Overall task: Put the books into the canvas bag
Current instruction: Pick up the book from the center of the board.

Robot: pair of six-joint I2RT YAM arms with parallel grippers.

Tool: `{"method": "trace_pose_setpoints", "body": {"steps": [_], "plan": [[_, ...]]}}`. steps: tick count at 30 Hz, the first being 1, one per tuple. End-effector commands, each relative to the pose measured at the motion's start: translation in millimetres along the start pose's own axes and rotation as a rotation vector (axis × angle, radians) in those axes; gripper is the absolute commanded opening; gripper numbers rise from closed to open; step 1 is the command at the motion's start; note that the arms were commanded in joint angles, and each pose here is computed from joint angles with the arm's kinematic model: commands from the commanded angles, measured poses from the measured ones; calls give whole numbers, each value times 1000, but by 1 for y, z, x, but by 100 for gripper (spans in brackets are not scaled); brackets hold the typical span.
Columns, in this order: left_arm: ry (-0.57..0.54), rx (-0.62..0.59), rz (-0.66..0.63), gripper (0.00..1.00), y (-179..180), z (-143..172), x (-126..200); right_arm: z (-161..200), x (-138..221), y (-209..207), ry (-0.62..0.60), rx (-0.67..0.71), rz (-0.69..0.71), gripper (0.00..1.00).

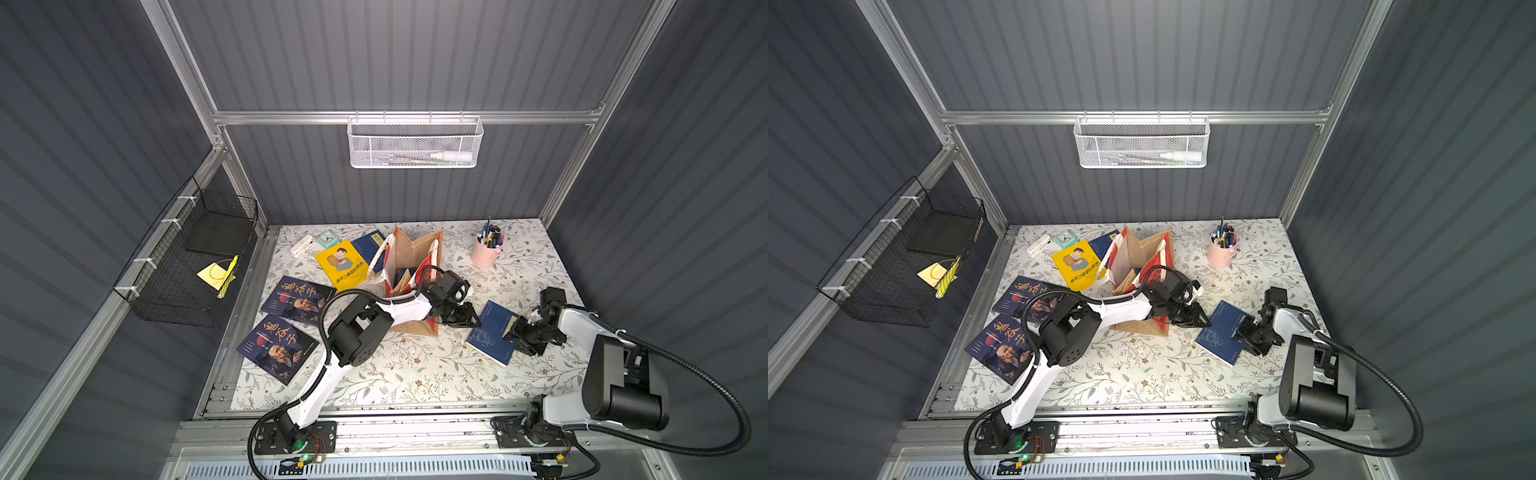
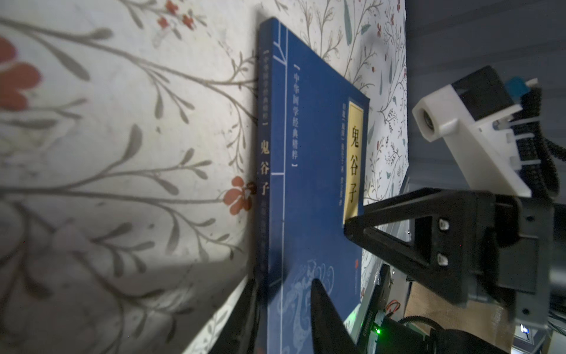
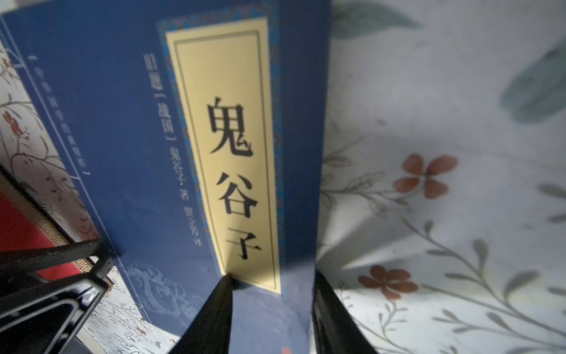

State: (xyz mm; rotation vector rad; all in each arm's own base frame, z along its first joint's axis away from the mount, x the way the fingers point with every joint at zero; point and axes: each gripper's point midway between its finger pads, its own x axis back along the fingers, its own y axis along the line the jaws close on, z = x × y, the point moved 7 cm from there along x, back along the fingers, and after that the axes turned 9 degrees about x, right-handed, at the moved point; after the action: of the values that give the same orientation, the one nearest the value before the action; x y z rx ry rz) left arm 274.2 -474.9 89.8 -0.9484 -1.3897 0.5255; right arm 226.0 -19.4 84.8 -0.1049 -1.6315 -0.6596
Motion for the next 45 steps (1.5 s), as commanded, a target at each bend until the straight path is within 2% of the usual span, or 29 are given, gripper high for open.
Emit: {"method": "trace_pose_setpoints", "body": {"steps": [1,3,7,17,21,27,34,39,41,45], "plan": [[91,-84,188,30,-56,23,7,-2,3,20,10,48,-134,38],[84,-76,196,30,-57,24,9,-1,4,20,8,51,-135,33],[64,-51,209,30,-59,24,11,2,3,20,12,45,-153,30],[73,-16,92,33,-34,35,-5,6,-7,18,27,34,-168,26],[58,-6,-1,35,-21,38,-14,8,-8,17,37,42,-157,26],[29,-49,-148,40,-10,35,-8,8,-5,13,31,61,-109,25],[45,-32,-167,45,1,36,-14,2,-6,16,36,82,-89,23],[53,-1,-101,47,2,36,-21,1,-6,21,35,94,-91,22],[36,-2,-112,50,1,34,-20,2,-7,19,41,92,-83,21],[-54,-32,-232,55,4,26,-3,2,-6,16,39,100,-50,20]]}}
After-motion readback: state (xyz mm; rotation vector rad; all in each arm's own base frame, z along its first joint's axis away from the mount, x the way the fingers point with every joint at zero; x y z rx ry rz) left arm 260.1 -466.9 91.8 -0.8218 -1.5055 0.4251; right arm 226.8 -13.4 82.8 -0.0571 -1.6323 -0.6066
